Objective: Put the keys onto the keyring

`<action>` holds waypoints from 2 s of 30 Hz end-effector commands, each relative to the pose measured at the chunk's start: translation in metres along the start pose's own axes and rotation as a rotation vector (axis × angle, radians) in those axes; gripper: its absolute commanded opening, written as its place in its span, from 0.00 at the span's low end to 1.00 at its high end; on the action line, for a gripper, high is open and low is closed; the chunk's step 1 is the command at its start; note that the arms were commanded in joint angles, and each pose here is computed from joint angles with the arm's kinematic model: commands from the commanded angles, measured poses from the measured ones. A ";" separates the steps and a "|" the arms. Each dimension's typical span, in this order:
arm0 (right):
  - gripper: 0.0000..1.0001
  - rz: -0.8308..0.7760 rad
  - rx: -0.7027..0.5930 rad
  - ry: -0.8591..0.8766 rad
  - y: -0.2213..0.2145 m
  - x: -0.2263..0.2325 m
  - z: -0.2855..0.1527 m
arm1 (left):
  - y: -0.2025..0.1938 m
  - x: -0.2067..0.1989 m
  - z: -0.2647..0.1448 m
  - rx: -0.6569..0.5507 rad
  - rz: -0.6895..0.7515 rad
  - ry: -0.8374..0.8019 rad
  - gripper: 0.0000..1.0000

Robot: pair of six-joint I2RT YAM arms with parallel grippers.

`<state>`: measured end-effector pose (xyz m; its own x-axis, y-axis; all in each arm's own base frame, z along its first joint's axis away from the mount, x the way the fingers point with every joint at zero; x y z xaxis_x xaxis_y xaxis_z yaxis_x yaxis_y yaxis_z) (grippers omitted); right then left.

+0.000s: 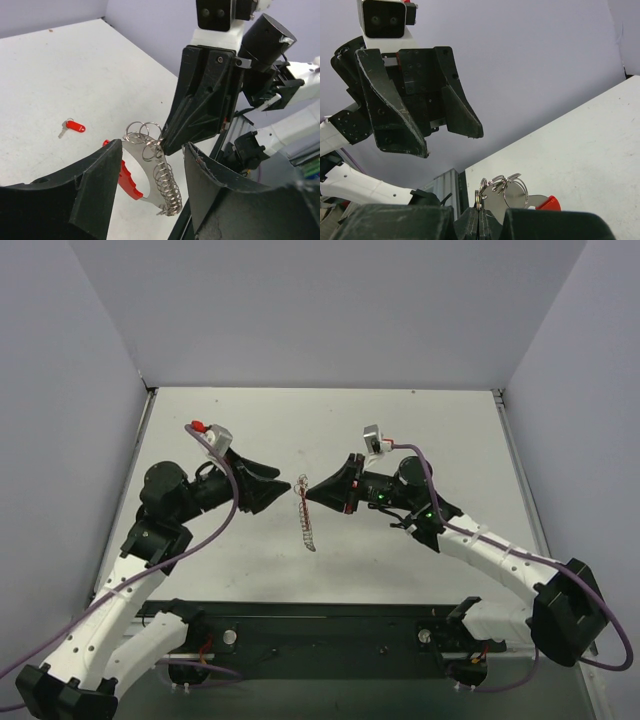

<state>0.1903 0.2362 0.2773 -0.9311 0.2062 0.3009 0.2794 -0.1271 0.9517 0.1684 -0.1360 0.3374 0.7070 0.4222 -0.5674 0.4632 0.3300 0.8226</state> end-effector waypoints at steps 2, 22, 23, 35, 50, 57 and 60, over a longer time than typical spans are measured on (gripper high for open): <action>0.00 -0.072 -0.085 0.039 0.018 0.001 0.003 | 0.007 -0.016 0.002 0.061 0.046 -0.165 0.61; 0.00 -0.059 -0.102 0.063 0.023 0.001 0.008 | -0.014 0.000 0.011 0.117 0.006 -0.181 0.60; 0.00 -0.061 -0.101 0.066 0.023 0.002 0.008 | -0.014 0.001 0.013 0.106 0.007 -0.176 0.60; 0.00 -0.065 -0.105 0.074 0.024 0.005 0.005 | -0.018 0.005 0.020 0.114 -0.030 -0.217 0.60; 0.00 -0.077 -0.121 0.081 0.027 0.008 0.004 | -0.029 0.007 0.022 0.139 -0.027 -0.219 0.50; 0.00 -0.073 -0.122 0.083 0.026 0.008 0.004 | -0.031 0.005 0.027 0.152 -0.036 -0.236 0.29; 0.00 -0.073 -0.120 0.087 0.026 0.008 0.004 | -0.033 0.006 0.030 0.155 -0.043 -0.225 0.05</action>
<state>0.1922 0.2392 0.2741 -0.9233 0.1778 0.3404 0.3205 -0.1315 0.9381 0.1749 -0.1627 0.2994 0.7354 0.2529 -0.6287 0.5935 0.2076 0.7776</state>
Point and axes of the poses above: each gripper's point midway between its finger pads, its own z axis out along the fingers, its own x axis along the line the jaws close on, y = z × x, the point moved 10 cm from there along -z, back along the fingers, and after that the axes turned 10 degrees about -z, right-handed, at the moved point
